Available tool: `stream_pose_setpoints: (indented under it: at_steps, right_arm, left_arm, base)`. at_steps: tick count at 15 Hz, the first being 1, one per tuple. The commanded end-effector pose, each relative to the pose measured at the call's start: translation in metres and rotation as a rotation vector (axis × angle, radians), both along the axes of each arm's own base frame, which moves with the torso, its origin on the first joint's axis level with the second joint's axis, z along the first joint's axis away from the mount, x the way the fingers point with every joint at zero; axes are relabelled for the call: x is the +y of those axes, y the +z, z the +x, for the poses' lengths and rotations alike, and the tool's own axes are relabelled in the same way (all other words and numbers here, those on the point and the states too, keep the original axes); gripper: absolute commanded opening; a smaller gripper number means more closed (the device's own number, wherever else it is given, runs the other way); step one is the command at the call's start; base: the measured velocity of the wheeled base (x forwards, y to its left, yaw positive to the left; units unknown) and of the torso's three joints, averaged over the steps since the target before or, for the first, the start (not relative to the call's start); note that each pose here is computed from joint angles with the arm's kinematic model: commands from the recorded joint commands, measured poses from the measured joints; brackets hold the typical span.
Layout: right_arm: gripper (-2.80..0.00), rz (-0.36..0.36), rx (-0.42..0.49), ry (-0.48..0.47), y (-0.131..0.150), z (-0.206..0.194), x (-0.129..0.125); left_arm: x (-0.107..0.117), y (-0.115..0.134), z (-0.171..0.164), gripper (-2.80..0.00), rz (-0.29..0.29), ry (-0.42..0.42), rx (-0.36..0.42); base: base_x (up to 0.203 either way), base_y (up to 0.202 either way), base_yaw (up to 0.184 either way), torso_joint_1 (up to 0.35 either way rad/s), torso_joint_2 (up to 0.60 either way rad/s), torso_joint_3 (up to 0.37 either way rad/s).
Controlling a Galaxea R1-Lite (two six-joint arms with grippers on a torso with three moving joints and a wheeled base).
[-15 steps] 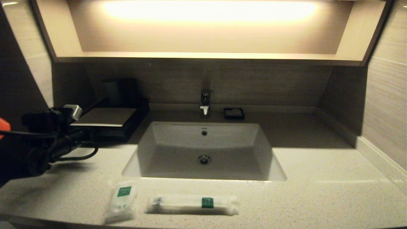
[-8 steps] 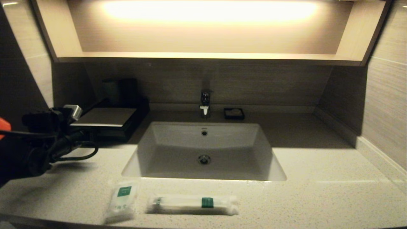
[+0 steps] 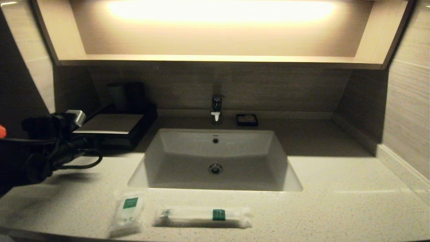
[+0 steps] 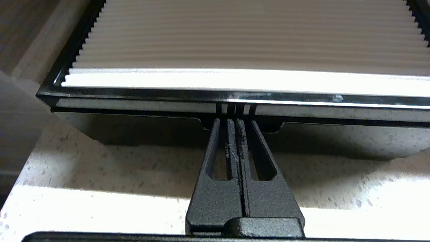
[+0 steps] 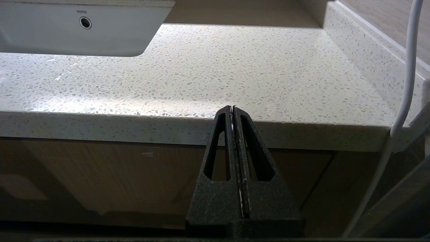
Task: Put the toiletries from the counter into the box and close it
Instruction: Open the drawer
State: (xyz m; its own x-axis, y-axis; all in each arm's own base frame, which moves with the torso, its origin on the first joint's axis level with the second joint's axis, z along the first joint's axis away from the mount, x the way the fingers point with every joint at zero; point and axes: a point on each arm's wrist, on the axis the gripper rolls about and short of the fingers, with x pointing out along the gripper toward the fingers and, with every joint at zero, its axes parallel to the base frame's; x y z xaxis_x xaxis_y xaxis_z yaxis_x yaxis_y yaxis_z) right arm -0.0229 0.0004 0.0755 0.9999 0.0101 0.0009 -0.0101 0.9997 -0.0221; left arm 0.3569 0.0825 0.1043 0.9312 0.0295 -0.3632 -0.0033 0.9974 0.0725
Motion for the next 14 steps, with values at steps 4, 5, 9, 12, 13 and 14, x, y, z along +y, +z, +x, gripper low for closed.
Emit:
stream_pose_setpoints:
  at_steps: [4, 5, 9, 12, 13, 14]
  right_arm:
    - [-2.80, -0.001, 0.001, 0.001, -0.0004, 0.0001, 0.0000]
    - [-2.80, -0.001, 0.002, 0.001, -0.0004, 0.0001, 0.0000]
    - [-2.80, -0.001, 0.001, 0.001, -0.0004, 0.0001, 0.0000]
    - [-2.80, -0.001, 0.002, 0.001, -0.0004, 0.0002, 0.0000]
    - [-2.80, 0.001, 0.001, 0.001, -0.0004, 0.0001, 0.0000]
    - [-2.80, -0.001, 0.002, 0.001, -0.0004, 0.0002, 0.0000]
  left_arm:
    - [-0.0010, 0.0072, -0.0045, -2.80, -0.004, -0.003, 0.029]
    - [-0.0010, 0.0068, -0.0045, -2.80, -0.005, -0.003, 0.038]
    - [-0.0011, 0.0073, -0.0052, -2.80, -0.004, -0.003, 0.044]
    - [-0.0018, 0.0100, -0.0080, -2.80, -0.003, -0.004, 0.057]
    - [-0.0021, 0.0113, -0.0091, -2.80, 0.000, -0.006, 0.061]
    - [-0.0025, 0.0116, -0.0107, -2.80, 0.004, -0.009, 0.073]
  base:
    - [0.000, 0.000, 0.000, 0.000, 0.00, 0.000]
    - [0.000, 0.000, 0.000, 0.000, 0.00, 0.000]
    - [0.000, 0.000, 0.000, 0.000, 0.00, 0.000]
    - [0.000, 0.000, 0.000, 0.000, 0.00, 0.000]
    - [0.000, 0.000, 0.000, 0.000, 0.00, 0.000]
    - [0.000, 0.000, 0.000, 0.000, 0.00, 0.000]
